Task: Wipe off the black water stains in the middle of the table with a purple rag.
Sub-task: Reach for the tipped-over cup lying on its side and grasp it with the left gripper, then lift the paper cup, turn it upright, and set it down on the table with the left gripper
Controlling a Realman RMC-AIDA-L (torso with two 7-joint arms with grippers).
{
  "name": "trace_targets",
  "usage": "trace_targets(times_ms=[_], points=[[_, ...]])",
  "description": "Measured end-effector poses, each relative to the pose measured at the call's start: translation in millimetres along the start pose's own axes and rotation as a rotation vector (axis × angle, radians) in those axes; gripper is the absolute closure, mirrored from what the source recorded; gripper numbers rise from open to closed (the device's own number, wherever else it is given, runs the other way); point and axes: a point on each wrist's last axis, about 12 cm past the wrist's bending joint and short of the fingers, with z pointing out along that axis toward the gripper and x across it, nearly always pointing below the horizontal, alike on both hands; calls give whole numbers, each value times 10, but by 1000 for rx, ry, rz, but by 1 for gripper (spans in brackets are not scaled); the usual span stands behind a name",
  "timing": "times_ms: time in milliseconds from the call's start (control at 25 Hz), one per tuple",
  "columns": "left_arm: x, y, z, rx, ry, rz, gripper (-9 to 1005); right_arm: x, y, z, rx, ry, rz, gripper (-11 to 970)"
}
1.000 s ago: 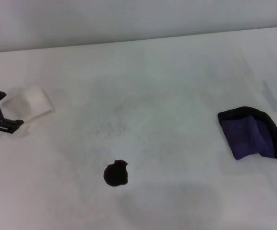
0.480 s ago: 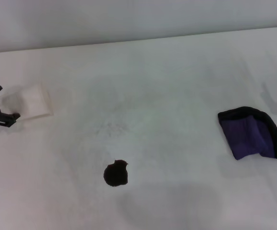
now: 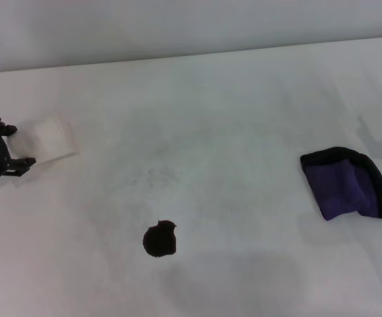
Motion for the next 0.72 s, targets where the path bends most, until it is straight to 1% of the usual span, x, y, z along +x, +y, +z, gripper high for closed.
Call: trace_targets(times_ms=[160, 240, 320, 400, 560, 600, 640, 720], points=[[-26, 12, -2, -14, -12, -1, 284, 3, -1, -7, 0, 2, 0, 105], [-43, 18, -16, -22, -30, -9, 310, 4, -2, -10, 1, 2, 0, 106], [-77, 28, -55, -37, -73, -27, 310, 2, 0, -7, 0, 1, -1, 106], [-128, 37, -103, -55, -137, -49, 311, -5, 1, 6, -2, -3, -4, 106], [-231, 39, -161, -84, -310, -134, 311, -42, 4, 40, -20, -25, -19, 107], [-231, 39, -161, -84, -310, -134, 312, -56, 1, 47, -23, -35, -23, 107], [-237, 17, -155, -89, -354, -162, 312, -71, -4, 55, -26, -45, -28, 108], [-218, -110, -73, -112, -461, -233, 312, -100, -21, 72, -29, -62, -39, 108]])
